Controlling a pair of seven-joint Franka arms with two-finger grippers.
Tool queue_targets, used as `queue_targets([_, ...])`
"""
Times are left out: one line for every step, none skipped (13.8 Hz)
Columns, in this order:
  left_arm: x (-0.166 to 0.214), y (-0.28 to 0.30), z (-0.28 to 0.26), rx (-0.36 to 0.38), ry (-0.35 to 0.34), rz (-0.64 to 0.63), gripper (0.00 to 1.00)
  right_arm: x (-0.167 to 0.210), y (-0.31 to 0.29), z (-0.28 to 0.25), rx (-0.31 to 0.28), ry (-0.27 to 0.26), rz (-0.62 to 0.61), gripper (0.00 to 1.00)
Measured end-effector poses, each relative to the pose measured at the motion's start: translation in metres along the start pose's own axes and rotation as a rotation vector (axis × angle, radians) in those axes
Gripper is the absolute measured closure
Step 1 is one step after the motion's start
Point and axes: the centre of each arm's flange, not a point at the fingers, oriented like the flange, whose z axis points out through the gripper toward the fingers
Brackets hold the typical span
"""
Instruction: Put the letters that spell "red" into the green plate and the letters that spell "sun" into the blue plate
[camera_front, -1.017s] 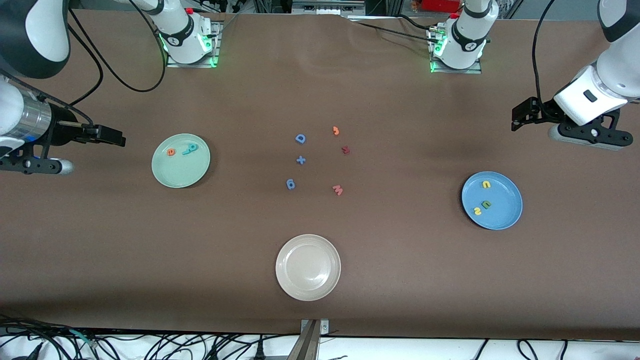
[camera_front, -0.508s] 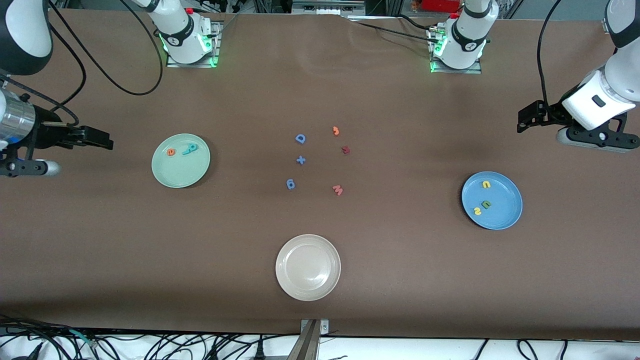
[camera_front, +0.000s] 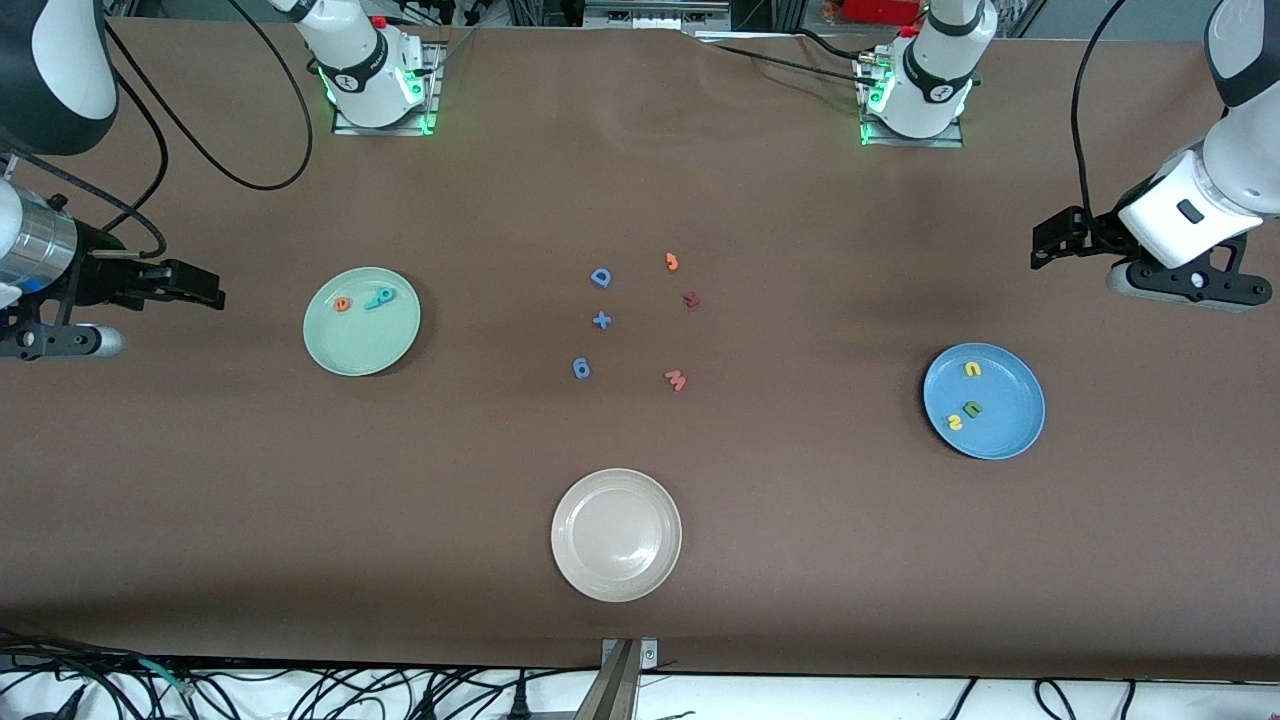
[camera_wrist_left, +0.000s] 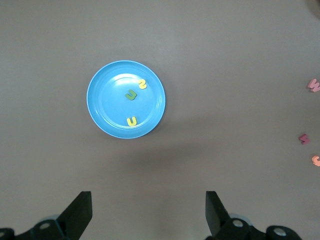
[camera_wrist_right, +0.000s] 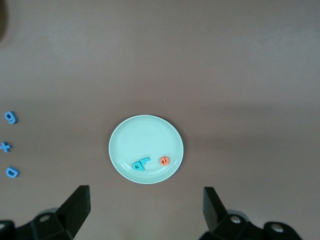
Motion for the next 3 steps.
queue_targets([0.0001, -0.0001, 0.0002, 0.000, 0.000, 0.000, 0.00, 0.0001, 0.0000, 0.0001, 0.000, 0.000, 0.000, 0.00])
queue_targets([0.0002, -0.0002, 0.0003, 0.000, 0.000, 0.000, 0.00, 0.0004, 0.0001, -0.0002, 0.000, 0.004, 0.000, 0.00])
queue_targets([0.0004, -0.0006, 0.0001, 0.000, 0.002, -0.001, 0.00, 0.0011, 0.0001, -0.0008, 0.000, 0.010, 0.000, 0.00])
